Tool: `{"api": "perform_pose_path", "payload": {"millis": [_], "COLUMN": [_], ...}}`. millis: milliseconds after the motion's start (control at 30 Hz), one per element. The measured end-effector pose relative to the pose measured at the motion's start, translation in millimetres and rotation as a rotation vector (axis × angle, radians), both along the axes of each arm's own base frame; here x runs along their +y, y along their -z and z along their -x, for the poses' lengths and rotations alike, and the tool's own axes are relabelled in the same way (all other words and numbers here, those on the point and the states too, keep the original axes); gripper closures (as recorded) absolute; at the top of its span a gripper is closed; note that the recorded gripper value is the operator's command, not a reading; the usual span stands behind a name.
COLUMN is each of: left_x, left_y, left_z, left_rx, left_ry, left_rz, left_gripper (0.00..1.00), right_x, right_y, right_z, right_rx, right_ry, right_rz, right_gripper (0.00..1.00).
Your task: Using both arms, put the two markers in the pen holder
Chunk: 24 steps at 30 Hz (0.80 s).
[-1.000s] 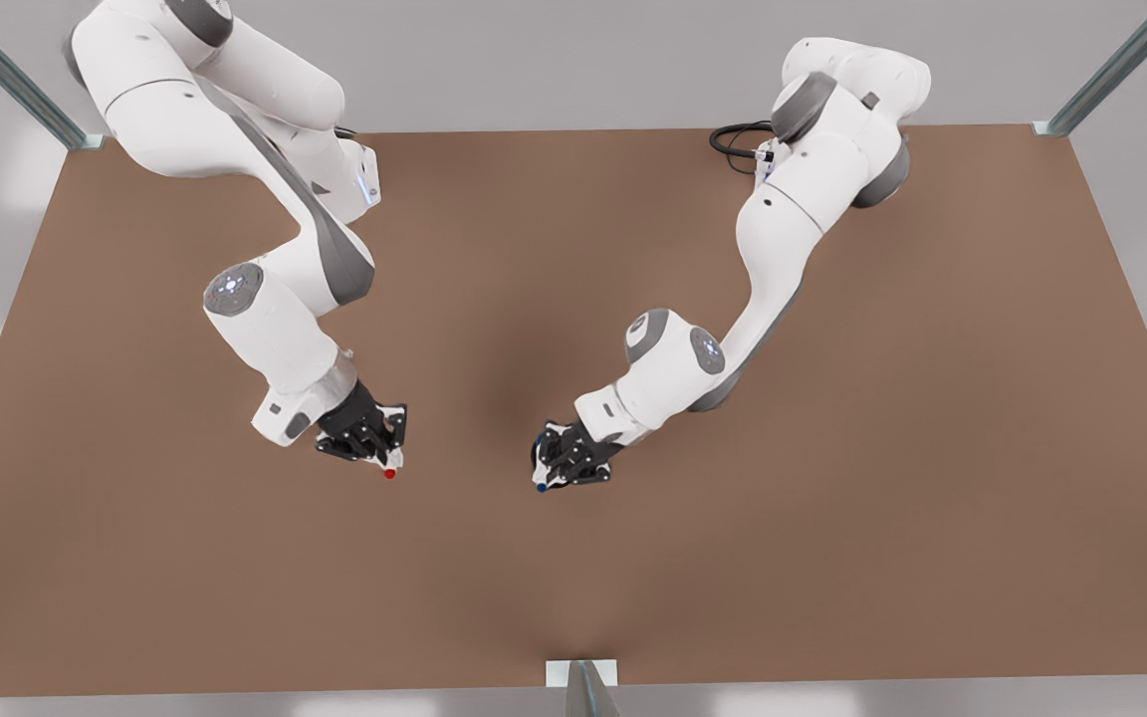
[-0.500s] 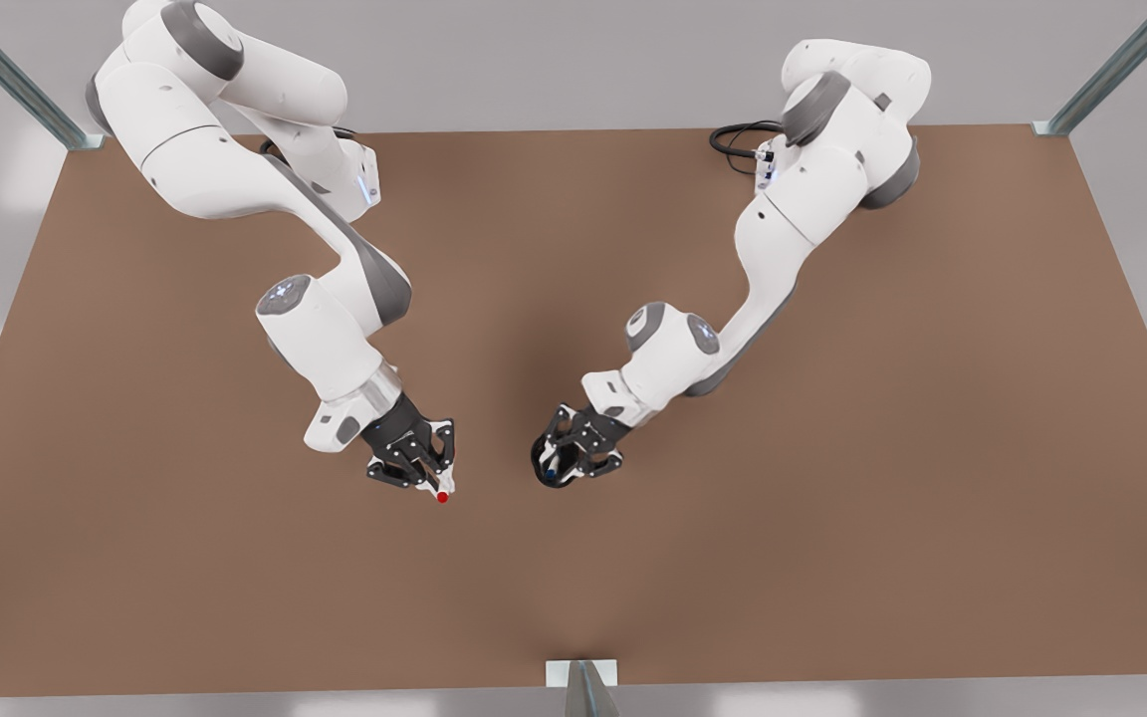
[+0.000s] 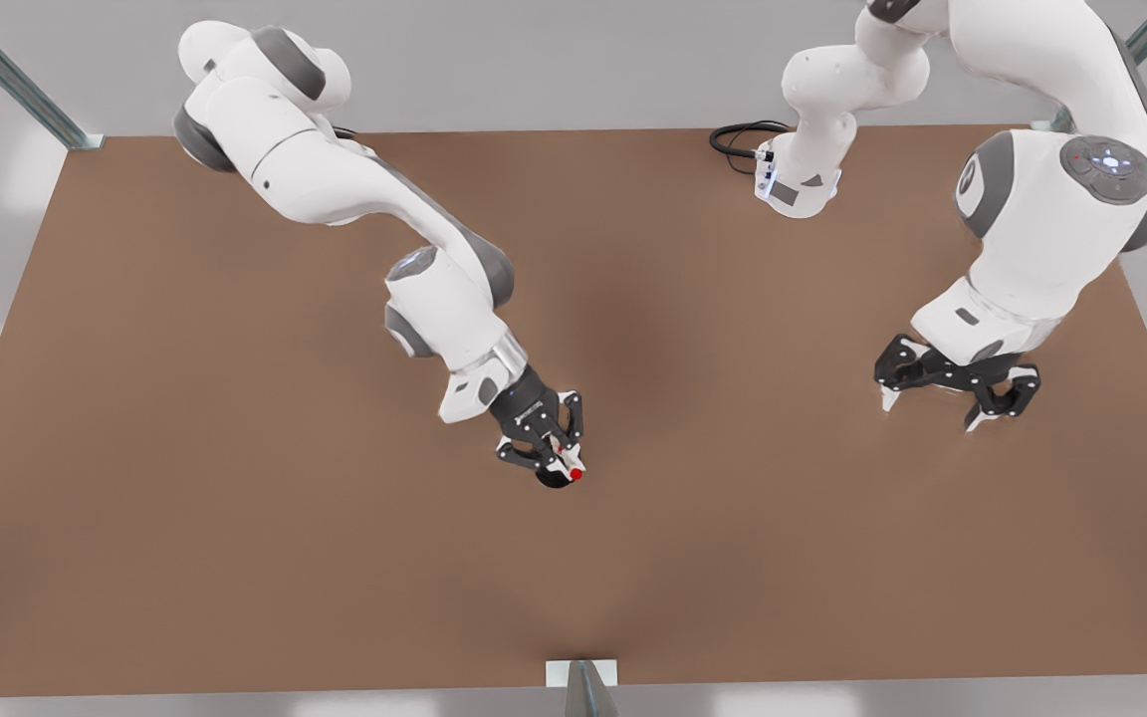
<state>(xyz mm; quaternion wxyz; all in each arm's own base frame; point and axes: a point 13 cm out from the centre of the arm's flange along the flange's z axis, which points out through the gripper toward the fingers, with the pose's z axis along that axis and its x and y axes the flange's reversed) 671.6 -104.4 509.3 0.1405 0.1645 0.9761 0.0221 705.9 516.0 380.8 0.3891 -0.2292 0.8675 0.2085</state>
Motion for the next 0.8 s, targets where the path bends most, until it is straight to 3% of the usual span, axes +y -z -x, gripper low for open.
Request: {"api": "perform_pose_path", "payload": {"millis": [133, 333, 533, 800], "left_x": [10.9, 11.9, 12.2, 14.5], "left_y": [22.9, 56.8, 71.5, 87.3], "left_z": [32.9, 51.1, 57.7, 58.9], "left_rx": [0.159, 0.297, 0.351, 0.389], "left_ry": [-0.06, -0.102, -0.128, -0.156], "left_rz": [0.002, 0.001, -0.006, -0.009], "left_gripper": [0.0, 0.0, 0.0, 0.0], "right_x": [-5.2, -20.2, -25.3, -35.1], "right_y": [26.7, 52.5, 93.6, 101.0], "right_z": [-11.1, -8.6, 17.2, 22.0], "right_rx": [-0.008, 0.003, 0.038, 0.036], "right_ry": [0.024, 0.034, 0.013, 0.019], "right_rz": [-0.002, 0.004, 0.004, -0.028], "right_gripper": [0.76, 0.76, 0.76, 0.75]}}
